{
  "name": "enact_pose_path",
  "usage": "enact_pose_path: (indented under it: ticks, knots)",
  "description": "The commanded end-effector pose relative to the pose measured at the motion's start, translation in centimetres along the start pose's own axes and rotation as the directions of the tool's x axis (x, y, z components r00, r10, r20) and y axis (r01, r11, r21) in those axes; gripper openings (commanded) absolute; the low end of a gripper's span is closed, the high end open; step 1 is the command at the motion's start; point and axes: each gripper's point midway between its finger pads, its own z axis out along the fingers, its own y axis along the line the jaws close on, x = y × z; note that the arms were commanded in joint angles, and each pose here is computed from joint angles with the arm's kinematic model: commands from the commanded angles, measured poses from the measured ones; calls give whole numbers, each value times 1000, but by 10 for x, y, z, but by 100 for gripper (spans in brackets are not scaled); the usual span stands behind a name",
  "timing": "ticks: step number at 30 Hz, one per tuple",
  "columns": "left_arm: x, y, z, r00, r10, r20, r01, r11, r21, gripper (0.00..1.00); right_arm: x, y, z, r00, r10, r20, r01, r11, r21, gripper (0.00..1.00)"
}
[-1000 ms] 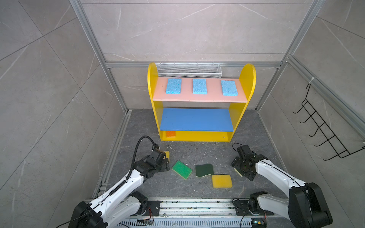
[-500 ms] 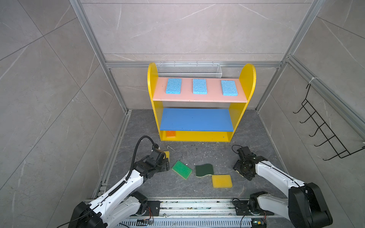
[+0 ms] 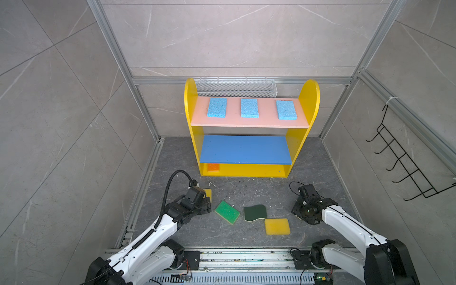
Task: Place and organize the cleaning sponges onto the shelf
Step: 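Close the right gripper on the dark-green scrub sponge and lift it, then carry the dark-green scrub sponge to the blue lower shelf with the right gripper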
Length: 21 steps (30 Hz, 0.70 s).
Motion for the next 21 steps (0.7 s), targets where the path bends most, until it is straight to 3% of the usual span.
enact_pose_path:
  ticks: [1,8,12,21]
  knots:
    - [-12,-5,-10,999,-21,43,20,1000,20,80,5,11,-7,997,-74,-22,73,996,-54,57]
    - [-12,-3,-12,998,-31,49,30,999,18,80,8,42,-15,979,-203,-4,201,976,-86,57]
    - [-12,-2,-15,997,-39,61,37,999,23,80,10,73,-23,951,-303,57,307,944,-121,57]
    - [-11,3,-22,996,-44,75,43,999,20,80,9,142,-33,893,-414,177,447,865,-230,56]
